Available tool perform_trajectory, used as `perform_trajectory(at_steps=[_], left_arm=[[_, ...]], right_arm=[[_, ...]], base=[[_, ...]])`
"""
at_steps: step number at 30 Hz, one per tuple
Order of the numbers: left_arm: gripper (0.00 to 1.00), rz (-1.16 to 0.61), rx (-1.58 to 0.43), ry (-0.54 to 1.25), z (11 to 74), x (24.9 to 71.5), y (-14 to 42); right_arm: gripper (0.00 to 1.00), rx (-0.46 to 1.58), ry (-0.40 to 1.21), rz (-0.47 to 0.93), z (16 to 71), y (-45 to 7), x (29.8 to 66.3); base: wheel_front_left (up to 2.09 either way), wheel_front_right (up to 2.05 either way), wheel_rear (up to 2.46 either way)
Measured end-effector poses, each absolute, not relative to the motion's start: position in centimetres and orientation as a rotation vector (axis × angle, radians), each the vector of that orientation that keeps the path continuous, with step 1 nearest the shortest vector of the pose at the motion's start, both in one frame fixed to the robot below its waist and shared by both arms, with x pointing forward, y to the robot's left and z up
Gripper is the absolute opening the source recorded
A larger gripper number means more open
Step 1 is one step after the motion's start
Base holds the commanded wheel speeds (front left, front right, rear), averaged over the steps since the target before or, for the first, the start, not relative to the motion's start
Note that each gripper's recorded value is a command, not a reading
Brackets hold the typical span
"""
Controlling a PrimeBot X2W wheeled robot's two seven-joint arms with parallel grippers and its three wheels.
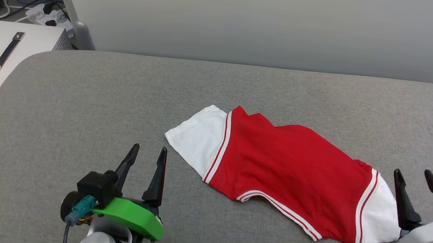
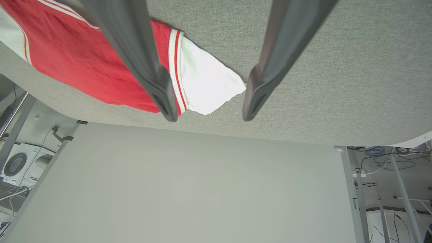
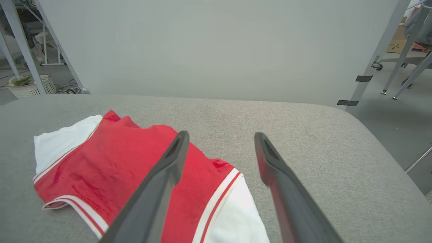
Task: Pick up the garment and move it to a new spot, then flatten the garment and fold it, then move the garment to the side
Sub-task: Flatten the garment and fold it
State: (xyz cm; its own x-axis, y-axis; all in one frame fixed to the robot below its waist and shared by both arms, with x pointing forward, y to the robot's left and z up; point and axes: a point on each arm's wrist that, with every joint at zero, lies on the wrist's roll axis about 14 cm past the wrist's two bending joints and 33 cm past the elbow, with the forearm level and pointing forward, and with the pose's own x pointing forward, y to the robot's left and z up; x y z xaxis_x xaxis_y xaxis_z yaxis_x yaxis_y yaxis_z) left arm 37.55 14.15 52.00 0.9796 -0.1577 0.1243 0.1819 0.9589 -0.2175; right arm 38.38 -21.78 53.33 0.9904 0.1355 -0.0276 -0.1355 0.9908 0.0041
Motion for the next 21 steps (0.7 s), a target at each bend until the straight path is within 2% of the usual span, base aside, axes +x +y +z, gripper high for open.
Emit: perform_trajectory(at_steps=[5,13,21], left_arm=[[1.00,-0.189,-0.237,-0.098,51.7,37.2,13.5],[1.00,-0.258,-0.221,-0.079,51.4,38.0,12.2],[1.00,-0.394,-0.072,0.089,51.7,44.2,11.6]], right_arm=[[1.00,0.088,-0.033,0.089,53.2,-20.9,36.5],[1.00,0.114,-0.046,0.047,53.1,-21.2,35.9],[1.00,0.104,-0.017,0.016,52.1,-22.1,36.5]], base=[[0.00,0.00,0.00],[0.00,0.00,0.00],[0.00,0.00,0.00]])
